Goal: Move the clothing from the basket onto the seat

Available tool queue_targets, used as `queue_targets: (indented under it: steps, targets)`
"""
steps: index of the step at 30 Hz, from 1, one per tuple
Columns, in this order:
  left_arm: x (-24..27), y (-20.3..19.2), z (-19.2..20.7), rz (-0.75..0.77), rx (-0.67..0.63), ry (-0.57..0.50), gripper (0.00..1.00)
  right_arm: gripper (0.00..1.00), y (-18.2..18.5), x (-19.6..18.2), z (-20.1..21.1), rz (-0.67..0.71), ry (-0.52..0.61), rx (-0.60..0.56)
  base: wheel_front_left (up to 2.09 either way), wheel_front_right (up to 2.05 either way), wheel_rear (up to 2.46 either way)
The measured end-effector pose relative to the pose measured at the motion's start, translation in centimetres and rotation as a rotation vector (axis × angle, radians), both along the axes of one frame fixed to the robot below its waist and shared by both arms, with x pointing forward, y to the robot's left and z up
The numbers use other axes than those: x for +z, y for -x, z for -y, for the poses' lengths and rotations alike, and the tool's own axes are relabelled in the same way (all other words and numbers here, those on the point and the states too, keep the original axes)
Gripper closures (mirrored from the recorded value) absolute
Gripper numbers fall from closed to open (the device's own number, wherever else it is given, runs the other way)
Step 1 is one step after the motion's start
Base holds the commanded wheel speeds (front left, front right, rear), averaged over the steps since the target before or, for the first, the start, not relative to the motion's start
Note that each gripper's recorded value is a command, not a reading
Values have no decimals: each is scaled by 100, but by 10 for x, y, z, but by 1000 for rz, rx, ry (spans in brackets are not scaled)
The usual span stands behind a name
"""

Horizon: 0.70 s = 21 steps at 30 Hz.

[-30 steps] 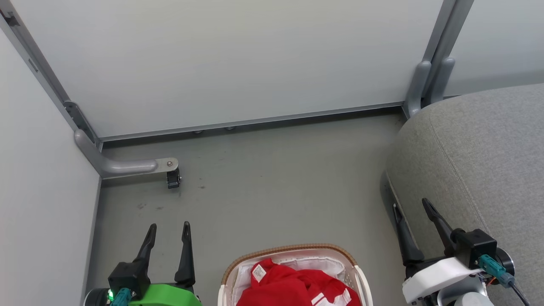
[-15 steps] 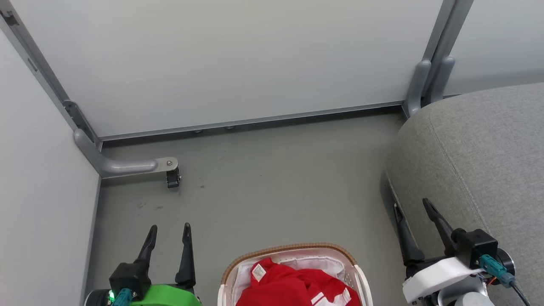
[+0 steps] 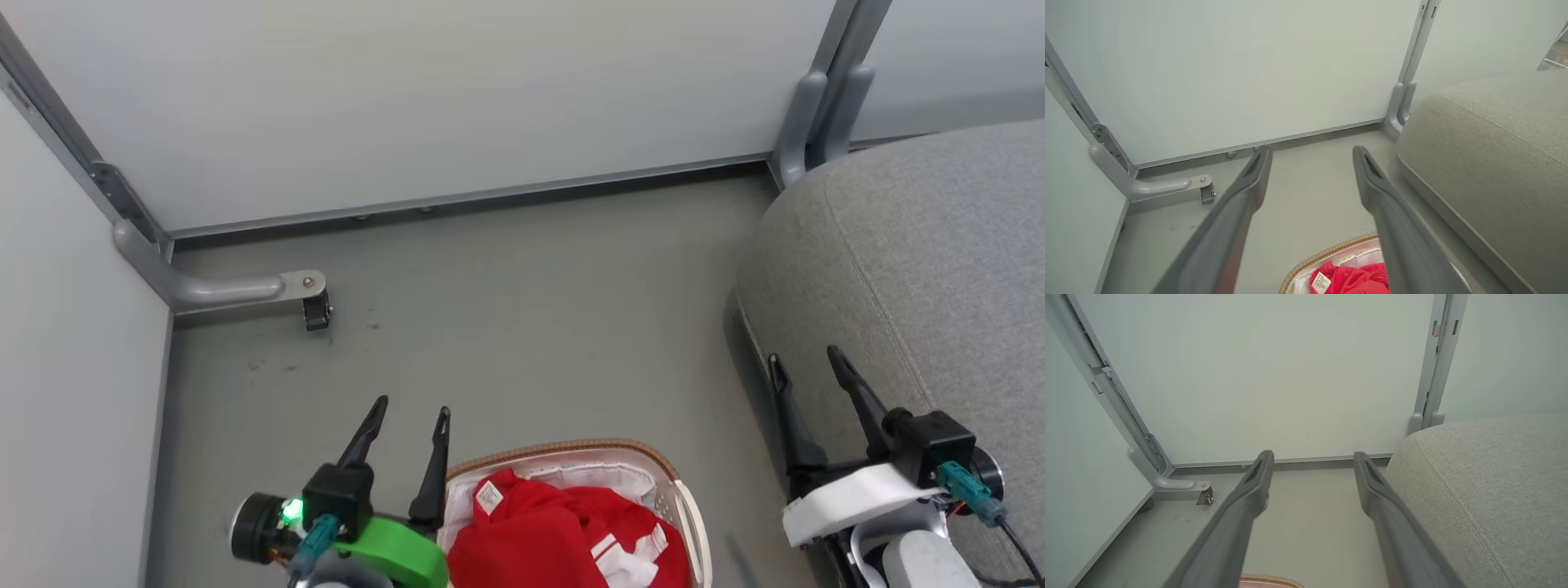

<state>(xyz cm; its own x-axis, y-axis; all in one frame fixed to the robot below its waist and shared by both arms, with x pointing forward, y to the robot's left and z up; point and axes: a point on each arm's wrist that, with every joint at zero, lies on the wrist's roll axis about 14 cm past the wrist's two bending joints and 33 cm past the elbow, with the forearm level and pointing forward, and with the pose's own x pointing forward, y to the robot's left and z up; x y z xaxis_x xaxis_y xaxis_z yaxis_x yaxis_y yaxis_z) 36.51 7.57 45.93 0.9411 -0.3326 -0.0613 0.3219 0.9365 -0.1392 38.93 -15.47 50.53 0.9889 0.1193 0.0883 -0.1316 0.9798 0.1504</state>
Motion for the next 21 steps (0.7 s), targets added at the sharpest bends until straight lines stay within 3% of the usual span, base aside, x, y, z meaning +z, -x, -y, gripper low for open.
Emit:
queue_targets:
  steps: [11, 21]
  targets:
    - [-59, -27, 68, -124, -304, -143, 0, 0, -47, -6, 14, 6, 34, -37, 0, 0, 0]
    - [-162, -8, 101, -363, -585, -302, 0, 0, -79, -50, 30, -79, 16, -78, 0, 0, 0]
